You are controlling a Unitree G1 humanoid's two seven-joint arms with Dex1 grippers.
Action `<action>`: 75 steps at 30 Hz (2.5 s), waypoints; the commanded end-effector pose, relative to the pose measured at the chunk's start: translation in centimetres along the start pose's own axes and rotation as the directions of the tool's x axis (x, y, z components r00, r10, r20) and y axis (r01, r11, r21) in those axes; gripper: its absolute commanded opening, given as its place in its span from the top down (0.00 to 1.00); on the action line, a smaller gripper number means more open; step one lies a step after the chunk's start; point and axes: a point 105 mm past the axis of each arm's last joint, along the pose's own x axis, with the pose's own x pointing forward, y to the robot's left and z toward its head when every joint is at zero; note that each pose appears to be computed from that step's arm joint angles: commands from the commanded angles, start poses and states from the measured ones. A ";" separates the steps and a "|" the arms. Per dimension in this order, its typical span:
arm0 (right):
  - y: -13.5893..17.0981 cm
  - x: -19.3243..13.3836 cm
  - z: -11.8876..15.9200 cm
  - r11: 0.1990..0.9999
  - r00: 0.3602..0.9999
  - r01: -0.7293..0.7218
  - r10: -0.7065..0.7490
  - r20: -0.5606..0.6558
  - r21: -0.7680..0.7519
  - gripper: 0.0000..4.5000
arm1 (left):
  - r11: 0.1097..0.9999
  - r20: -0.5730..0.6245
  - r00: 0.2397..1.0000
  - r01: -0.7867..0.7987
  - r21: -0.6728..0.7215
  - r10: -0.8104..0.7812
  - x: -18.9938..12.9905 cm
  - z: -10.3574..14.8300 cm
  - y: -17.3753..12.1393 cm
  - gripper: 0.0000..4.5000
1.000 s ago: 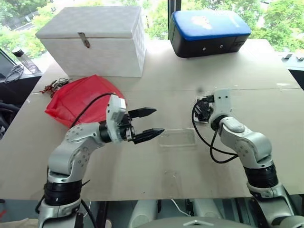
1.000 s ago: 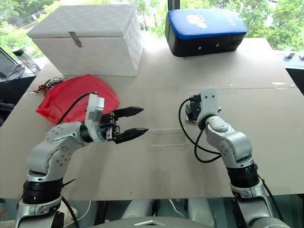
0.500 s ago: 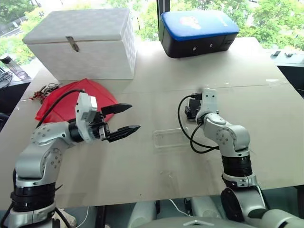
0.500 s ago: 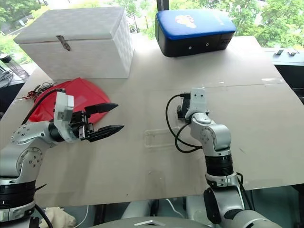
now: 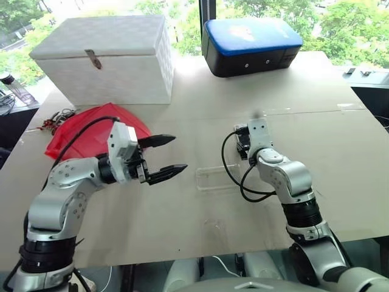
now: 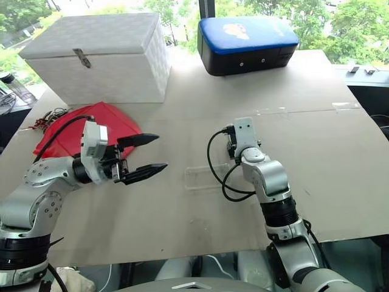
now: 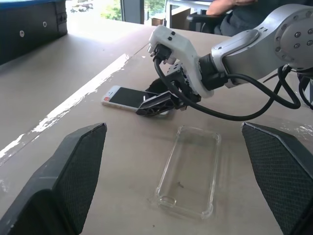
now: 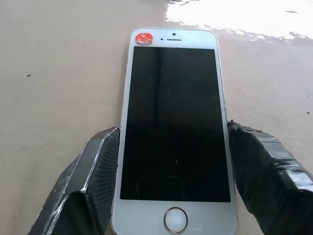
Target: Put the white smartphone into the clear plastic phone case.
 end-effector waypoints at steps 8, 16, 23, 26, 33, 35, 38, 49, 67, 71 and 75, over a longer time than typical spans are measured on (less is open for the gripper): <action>-7.8 -5.5 0.9 0.941 0.934 -0.310 0.328 0.140 -0.138 0.36 | 0.999 0.041 0.999 -0.019 0.035 0.018 0.5 0.6 -0.1 0.00; -3.5 -9.2 3.8 0.631 0.728 -0.577 0.685 0.024 -0.519 0.39 | 0.999 0.009 0.999 -0.037 0.028 0.037 0.5 -0.5 0.5 0.00; 0.5 -8.6 2.0 0.314 0.650 -0.592 0.731 -0.209 -0.743 0.39 | 0.997 -0.038 0.996 -0.076 0.034 0.077 -0.5 -1.7 0.7 0.00; 1.2 -8.3 1.3 0.202 0.621 -0.594 0.731 -0.283 -0.779 0.39 | 0.996 -0.049 0.995 -0.085 0.038 0.087 -0.9 -2.0 0.5 0.00; 2.2 -8.4 0.2 0.071 0.560 -0.624 0.735 -0.382 -0.778 0.39 | 0.994 -0.050 0.993 -0.103 0.040 0.104 -1.3 -2.0 0.2 0.00; 2.4 -8.3 -0.1 0.037 0.556 -0.629 0.720 -0.416 -0.777 0.39 | 0.994 -0.050 0.993 -0.105 0.038 0.106 -1.3 -2.1 0.0 0.00; 2.4 -7.8 -0.3 0.036 0.558 -0.646 0.704 -0.439 -0.763 0.39 | 0.994 -0.049 0.993 -0.107 0.037 0.109 -1.2 -2.1 0.0 0.00; 1.5 -5.7 0.5 0.201 0.593 -0.714 0.682 -0.427 -0.671 0.39 | 0.993 -0.034 0.993 -0.116 0.027 0.117 -0.8 -2.1 -0.1 0.00; 1.6 -6.4 -1.7 -0.007 0.558 -0.700 0.619 -0.553 -0.714 0.39 | 0.992 -0.023 0.991 -0.128 0.020 0.128 -0.4 -2.6 -0.1 0.00; 2.0 -6.6 -2.3 -0.033 0.550 -0.700 0.612 -0.568 -0.714 0.39 | 0.991 -0.022 0.991 -0.130 0.022 0.130 -0.5 -2.7 0.0 0.00; 2.2 -6.7 -2.9 -0.036 0.546 -0.715 0.596 -0.589 -0.698 0.39 | 0.991 -0.018 0.991 -0.129 0.023 0.129 -0.4 -2.8 -0.1 0.00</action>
